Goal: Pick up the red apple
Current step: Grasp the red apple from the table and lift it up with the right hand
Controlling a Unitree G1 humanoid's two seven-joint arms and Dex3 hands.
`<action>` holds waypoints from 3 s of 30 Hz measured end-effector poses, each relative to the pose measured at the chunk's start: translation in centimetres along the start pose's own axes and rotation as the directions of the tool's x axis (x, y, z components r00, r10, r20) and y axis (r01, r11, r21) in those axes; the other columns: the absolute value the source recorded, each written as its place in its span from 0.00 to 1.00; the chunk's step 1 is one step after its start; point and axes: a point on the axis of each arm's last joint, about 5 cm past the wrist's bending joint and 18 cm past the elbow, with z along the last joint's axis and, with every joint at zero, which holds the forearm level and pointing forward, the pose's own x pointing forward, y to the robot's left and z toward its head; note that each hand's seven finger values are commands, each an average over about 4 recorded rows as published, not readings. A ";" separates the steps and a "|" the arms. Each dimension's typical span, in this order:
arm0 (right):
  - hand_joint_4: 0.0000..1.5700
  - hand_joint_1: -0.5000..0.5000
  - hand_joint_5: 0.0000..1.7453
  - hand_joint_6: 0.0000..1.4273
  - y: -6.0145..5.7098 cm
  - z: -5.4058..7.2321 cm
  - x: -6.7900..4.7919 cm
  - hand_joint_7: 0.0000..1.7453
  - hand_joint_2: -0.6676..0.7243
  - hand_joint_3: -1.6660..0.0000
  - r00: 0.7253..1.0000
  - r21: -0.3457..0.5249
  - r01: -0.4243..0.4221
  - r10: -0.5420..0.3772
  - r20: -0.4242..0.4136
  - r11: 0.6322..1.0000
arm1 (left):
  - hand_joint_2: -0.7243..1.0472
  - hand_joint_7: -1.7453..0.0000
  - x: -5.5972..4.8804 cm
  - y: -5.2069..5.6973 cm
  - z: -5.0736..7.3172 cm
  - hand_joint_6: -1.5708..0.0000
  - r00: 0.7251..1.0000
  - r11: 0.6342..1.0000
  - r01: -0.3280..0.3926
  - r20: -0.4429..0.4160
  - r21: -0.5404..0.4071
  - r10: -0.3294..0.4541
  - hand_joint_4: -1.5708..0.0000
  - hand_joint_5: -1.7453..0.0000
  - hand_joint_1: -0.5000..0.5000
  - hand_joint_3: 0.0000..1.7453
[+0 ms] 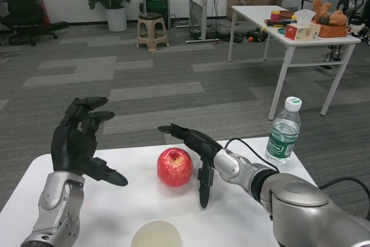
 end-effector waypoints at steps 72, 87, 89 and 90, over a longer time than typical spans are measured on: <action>0.55 0.25 0.94 0.78 0.4 -1.7 -6.7 0.94 0.14 0.10 0.993 0.234 0.048 -0.072 0.097 0.971 | 0.20 0.40 -1.5 0.6 -0.2 0.73 0.998 0.998 -0.056 0.006 -0.012 0.056 1.00 0.12 0.02 0.05; 0.55 0.25 0.94 0.78 -4.3 -0.7 -10.1 0.96 0.14 0.10 0.915 0.205 0.335 -0.369 0.161 0.920 | 0.20 0.40 -1.7 0.7 -0.2 0.73 0.998 0.998 -0.062 0.007 -0.012 0.062 1.00 0.12 0.02 0.05; 0.55 0.25 0.94 0.78 -4.7 -0.5 -10.2 0.96 0.14 0.10 0.904 0.203 0.355 -0.390 0.174 0.913 | 0.20 0.40 -1.7 0.7 -0.2 0.73 0.998 0.998 -0.061 0.006 -0.012 0.061 1.00 0.12 0.02 0.05; 0.56 0.25 0.94 0.78 -4.9 -0.4 -10.2 0.96 0.14 0.10 0.901 0.202 0.361 -0.396 0.178 0.911 | 0.20 0.40 -1.7 0.7 -0.2 0.73 0.998 0.998 -0.061 0.006 -0.013 0.061 1.00 0.12 0.02 0.05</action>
